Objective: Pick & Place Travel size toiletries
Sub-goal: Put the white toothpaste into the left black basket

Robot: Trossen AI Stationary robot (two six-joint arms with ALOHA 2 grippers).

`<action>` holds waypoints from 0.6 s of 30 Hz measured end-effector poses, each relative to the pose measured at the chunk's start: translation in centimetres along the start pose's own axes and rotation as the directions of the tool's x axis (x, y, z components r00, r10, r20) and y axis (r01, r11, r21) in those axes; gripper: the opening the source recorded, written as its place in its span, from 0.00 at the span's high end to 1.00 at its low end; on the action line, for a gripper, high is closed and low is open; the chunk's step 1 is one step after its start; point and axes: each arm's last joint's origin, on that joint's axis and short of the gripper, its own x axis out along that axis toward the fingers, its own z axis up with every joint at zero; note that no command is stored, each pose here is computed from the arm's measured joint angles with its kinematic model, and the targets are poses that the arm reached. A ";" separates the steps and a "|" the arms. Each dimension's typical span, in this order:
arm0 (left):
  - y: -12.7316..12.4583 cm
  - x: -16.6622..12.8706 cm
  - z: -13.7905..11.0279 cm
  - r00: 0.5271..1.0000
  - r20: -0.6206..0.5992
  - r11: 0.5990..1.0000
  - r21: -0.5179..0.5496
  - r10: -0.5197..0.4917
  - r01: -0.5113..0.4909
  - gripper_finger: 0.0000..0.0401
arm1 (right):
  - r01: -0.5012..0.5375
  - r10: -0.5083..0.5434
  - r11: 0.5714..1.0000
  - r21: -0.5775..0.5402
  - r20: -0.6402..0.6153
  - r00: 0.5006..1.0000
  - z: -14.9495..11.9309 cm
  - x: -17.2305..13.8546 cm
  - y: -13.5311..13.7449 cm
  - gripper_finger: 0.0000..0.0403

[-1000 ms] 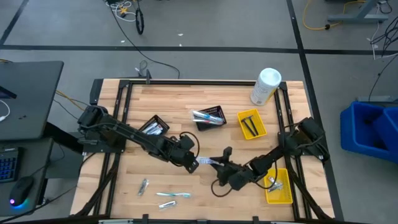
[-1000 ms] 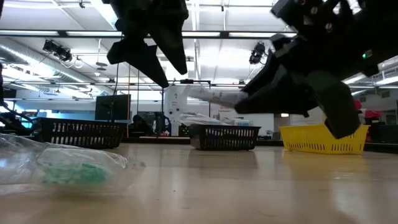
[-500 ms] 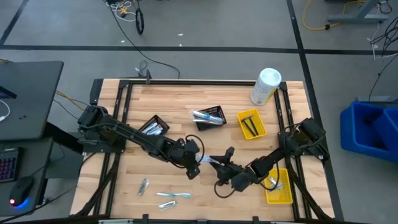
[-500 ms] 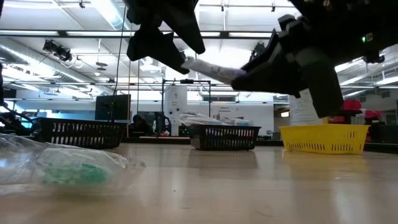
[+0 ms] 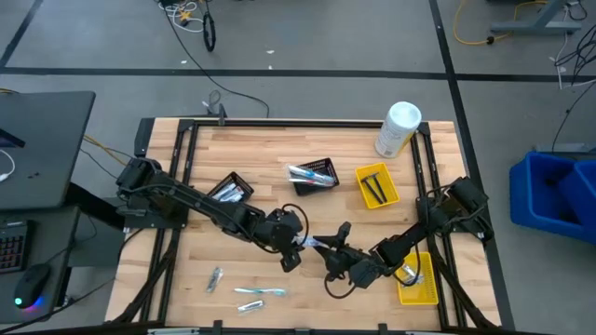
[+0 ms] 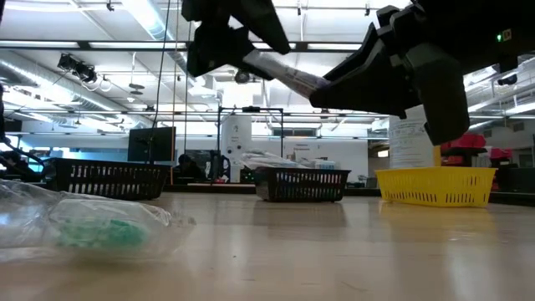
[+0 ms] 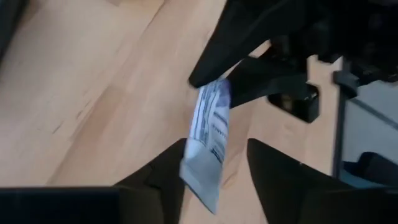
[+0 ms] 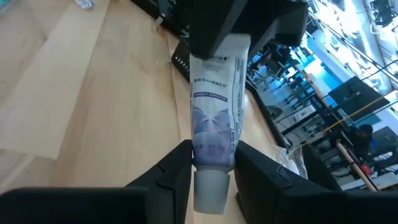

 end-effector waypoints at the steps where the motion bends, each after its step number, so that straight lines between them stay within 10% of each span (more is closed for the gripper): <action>1: -0.1 0.0 0.1 1.000 0.005 1.000 -0.004 -0.012 0.012 0.60 | 0.000 0.000 1.000 0.000 0.000 1.000 0.0 0.0 0.0 0.71; 18: -0.1 0.0 0.1 1.000 0.006 0.999 -0.033 -0.017 0.017 0.91 | -0.002 0.002 1.000 0.007 -0.002 1.000 -0.1 0.2 -0.1 0.69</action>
